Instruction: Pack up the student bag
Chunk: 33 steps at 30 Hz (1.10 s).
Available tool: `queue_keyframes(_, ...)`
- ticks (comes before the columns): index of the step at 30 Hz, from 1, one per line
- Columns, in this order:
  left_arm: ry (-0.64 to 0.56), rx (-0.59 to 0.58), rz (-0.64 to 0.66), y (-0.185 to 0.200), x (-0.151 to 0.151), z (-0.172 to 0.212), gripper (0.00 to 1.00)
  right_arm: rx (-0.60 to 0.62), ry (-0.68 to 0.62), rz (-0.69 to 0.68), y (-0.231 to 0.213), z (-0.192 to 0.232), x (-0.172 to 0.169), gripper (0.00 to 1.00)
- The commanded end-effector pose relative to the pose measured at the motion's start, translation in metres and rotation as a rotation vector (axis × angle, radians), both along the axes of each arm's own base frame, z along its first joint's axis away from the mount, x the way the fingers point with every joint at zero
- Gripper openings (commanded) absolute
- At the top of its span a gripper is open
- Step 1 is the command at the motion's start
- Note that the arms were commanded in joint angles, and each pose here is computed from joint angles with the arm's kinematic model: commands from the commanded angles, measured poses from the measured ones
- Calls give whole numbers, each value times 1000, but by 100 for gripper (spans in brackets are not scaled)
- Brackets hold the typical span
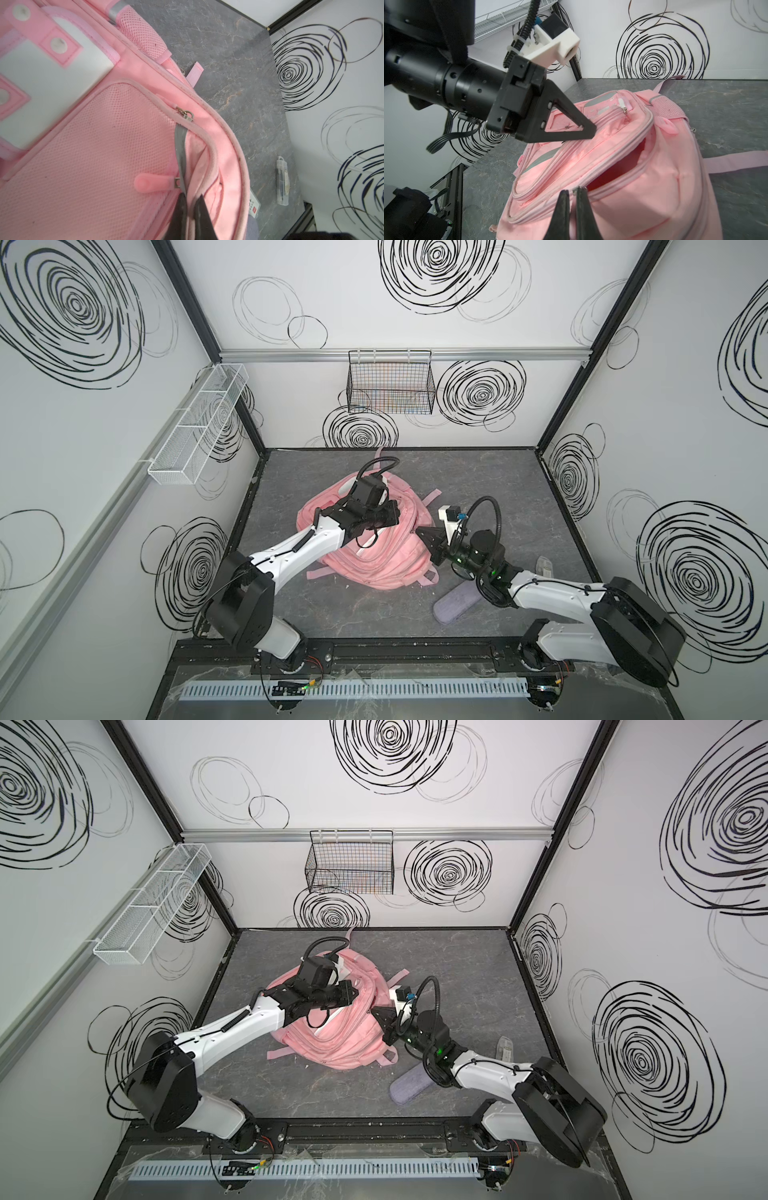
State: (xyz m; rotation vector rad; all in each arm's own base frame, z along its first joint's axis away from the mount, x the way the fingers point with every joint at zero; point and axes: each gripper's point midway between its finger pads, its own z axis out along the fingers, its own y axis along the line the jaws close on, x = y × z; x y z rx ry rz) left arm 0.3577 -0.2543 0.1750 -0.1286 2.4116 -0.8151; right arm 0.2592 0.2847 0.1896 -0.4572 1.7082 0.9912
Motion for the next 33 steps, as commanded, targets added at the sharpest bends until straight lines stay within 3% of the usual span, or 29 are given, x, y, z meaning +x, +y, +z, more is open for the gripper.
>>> queue_keyframes(1,-191,-132,220,24,49,76,0,66,-42,50,11,18,-18,0)
queue_keyframes(20,-196,-158,244,23,61,95,0,-44,-73,287,94,-12,-85,0)
queue_keyframes(33,-148,-209,238,17,60,88,0,-89,-153,347,167,-31,-86,0)
